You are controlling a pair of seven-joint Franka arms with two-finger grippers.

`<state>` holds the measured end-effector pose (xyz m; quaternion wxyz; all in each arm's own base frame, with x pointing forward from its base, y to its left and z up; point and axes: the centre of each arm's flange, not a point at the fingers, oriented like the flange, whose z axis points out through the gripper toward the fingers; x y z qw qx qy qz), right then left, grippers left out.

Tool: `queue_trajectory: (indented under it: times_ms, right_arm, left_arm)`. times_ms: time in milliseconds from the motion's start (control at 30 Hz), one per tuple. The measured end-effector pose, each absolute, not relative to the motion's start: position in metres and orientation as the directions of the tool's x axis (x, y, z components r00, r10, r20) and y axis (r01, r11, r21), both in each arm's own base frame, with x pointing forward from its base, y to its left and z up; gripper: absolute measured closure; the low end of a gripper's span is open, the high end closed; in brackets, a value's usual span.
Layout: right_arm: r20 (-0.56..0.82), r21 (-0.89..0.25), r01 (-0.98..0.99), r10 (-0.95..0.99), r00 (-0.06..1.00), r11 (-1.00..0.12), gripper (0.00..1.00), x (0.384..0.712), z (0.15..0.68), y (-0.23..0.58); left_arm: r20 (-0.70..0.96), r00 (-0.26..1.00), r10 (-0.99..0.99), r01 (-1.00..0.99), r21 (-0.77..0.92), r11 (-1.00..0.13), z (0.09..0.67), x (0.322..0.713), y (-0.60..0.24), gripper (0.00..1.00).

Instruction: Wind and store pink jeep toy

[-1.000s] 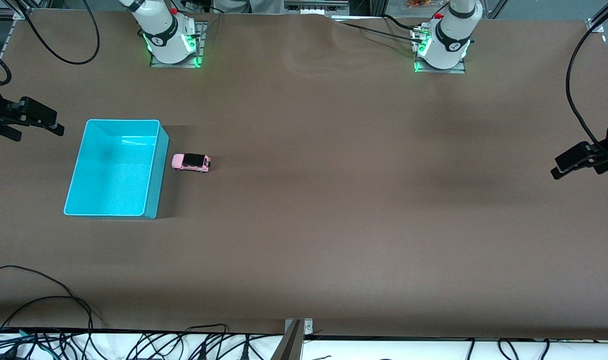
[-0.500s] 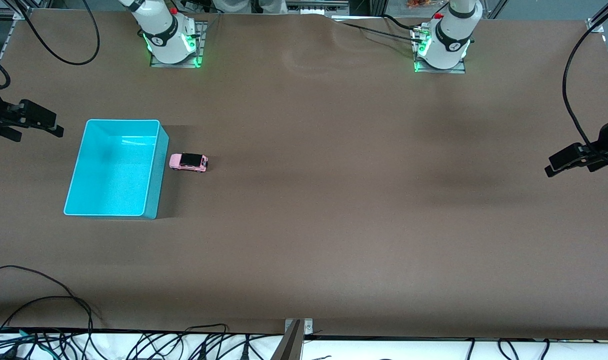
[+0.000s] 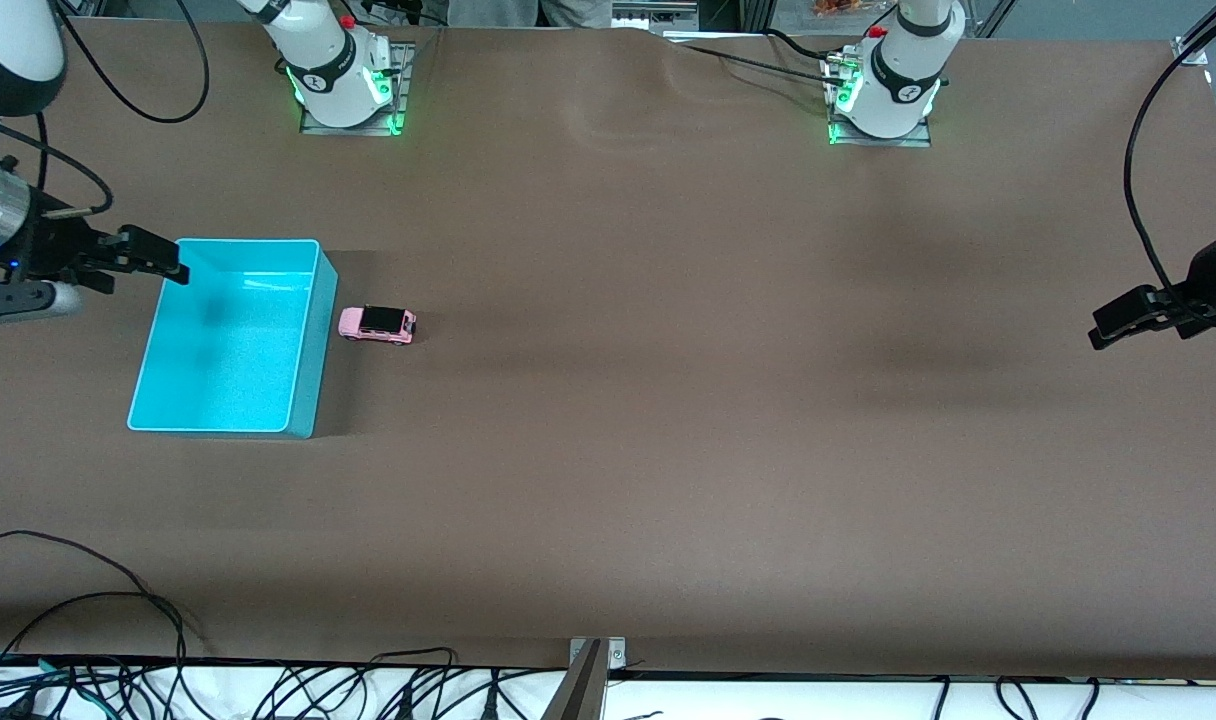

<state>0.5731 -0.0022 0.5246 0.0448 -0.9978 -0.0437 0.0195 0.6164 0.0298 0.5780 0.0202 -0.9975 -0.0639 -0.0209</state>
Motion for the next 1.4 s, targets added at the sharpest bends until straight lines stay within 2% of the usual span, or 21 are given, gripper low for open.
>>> queue_trajectory:
  times_ms: [433, 1100, 1400]
  right_arm:
    - [0.02, -0.08, -0.006, -0.008, 1.0, -0.997, 0.0, 0.545, 0.444, 0.077]
    - [-0.016, -0.064, 0.021, 0.022, 1.0, -0.998, 0.0, 0.503, 0.353, 0.097]
    - [-0.021, -0.074, -0.024, -0.022, 1.0, -0.997, 0.0, 0.502, 0.317, 0.108]
  left_arm:
    - [0.044, 0.992, 0.116, 0.118, -0.041, -0.992, 0.583, 0.608, 0.023, 0.0]
    - [0.038, 0.993, 0.115, 0.117, -0.043, -0.992, 0.58, 0.606, 0.021, 0.0]
    - [0.037, 0.993, 0.115, 0.117, -0.043, -0.992, 0.58, 0.606, 0.021, 0.0]
